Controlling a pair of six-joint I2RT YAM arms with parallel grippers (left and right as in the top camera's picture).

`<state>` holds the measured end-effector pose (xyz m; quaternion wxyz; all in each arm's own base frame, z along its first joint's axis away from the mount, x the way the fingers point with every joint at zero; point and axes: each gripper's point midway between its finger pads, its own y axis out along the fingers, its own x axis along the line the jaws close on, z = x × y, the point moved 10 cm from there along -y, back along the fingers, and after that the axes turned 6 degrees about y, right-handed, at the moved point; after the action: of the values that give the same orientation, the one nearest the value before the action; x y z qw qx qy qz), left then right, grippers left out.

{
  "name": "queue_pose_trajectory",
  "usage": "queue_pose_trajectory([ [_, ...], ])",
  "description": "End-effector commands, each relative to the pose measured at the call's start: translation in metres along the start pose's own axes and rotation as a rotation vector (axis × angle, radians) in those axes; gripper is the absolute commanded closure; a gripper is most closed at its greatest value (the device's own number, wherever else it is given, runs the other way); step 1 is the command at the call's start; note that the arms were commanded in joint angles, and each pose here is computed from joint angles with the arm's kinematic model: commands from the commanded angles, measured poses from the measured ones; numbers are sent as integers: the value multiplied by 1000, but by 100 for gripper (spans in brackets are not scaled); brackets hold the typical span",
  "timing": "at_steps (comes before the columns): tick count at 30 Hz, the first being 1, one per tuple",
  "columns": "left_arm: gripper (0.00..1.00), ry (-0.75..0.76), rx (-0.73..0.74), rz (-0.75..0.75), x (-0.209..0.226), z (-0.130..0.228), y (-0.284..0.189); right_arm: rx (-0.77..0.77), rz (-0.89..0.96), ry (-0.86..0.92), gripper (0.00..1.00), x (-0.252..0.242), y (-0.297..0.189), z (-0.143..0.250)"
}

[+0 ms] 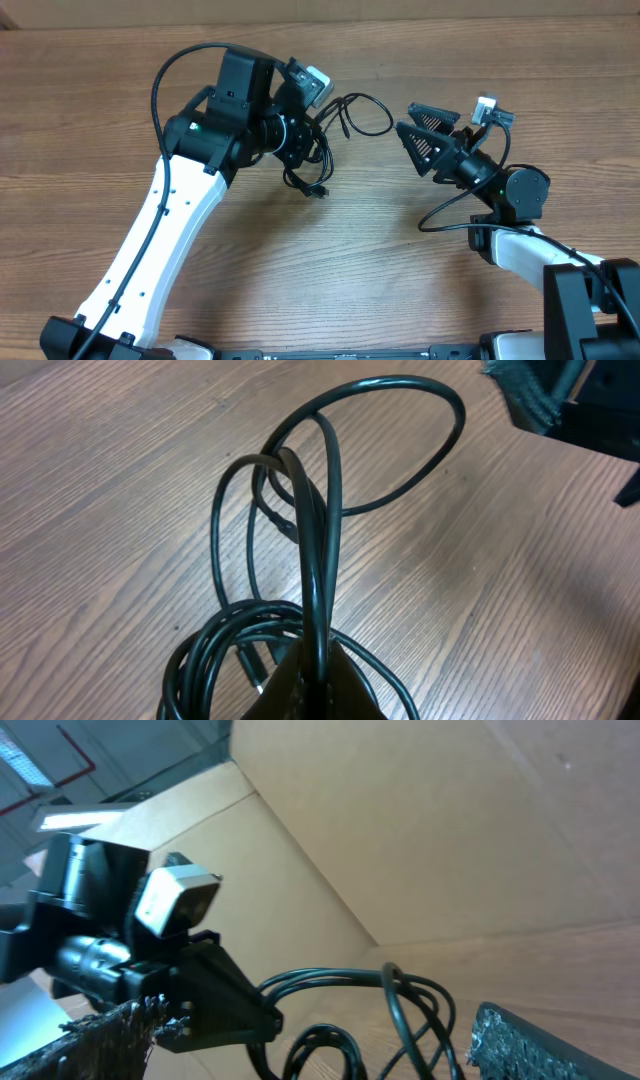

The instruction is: Untangle cables

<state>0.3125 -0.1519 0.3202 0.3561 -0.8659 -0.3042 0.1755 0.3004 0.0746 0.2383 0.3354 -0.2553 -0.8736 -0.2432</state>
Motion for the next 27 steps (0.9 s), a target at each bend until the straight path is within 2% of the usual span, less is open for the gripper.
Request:
queue_pose_trajectory([
  [1,96,89,-53,40,-14,-11,-10,8,0,-23,0,0,3,-1],
  [6,96,173,-54,73,-31,-15,-5,12,10,-4,0,-2,3,0],
  [13,96,199,-57,55,-37,-18,-2,3,66,36,3,-10,3,2],
  [16,96,200,-59,55,-37,-18,-2,4,97,58,27,-14,3,3],
  [20,96,204,-70,50,-37,-20,-2,5,100,60,53,-15,3,3],
  [27,96,212,-94,51,-37,-23,-2,5,100,57,84,-15,3,3],
])
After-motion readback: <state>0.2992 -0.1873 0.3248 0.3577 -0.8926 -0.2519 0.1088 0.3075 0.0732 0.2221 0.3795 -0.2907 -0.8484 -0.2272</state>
